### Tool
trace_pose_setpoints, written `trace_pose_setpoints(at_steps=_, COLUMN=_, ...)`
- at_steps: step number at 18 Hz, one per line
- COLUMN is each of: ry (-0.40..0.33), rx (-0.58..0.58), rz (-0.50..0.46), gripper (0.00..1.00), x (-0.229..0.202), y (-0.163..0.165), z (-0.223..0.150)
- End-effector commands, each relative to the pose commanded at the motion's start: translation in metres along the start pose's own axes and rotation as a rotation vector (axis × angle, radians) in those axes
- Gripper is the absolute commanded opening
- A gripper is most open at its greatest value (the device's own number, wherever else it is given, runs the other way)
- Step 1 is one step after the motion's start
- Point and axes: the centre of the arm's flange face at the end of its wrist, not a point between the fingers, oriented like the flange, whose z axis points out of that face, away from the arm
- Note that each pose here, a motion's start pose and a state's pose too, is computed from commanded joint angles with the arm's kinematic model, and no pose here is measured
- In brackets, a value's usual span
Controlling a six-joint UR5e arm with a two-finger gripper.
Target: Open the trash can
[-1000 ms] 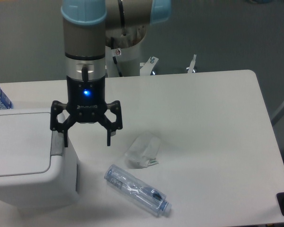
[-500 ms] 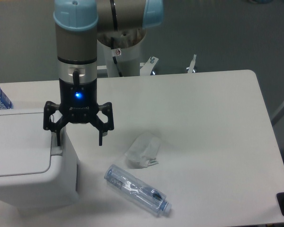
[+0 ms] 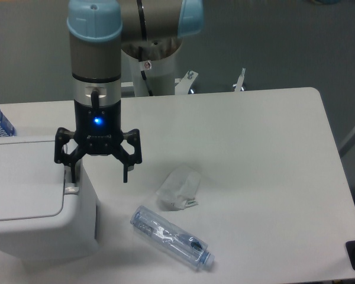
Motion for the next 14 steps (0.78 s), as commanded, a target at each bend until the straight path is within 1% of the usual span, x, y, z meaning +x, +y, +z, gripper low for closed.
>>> trace_pose_setpoints(at_steps=11, ry=0.0, rx=-0.003, rz=-0.002, gripper=1.0, x=-0.0004, y=0.0001, z=0.0021)
trace_pose_setpoints(at_steps=14, ry=0.0, rx=0.017, rz=-0.001, gripper=1.0, x=-0.0001, y=-0.0062, z=-0.0058)
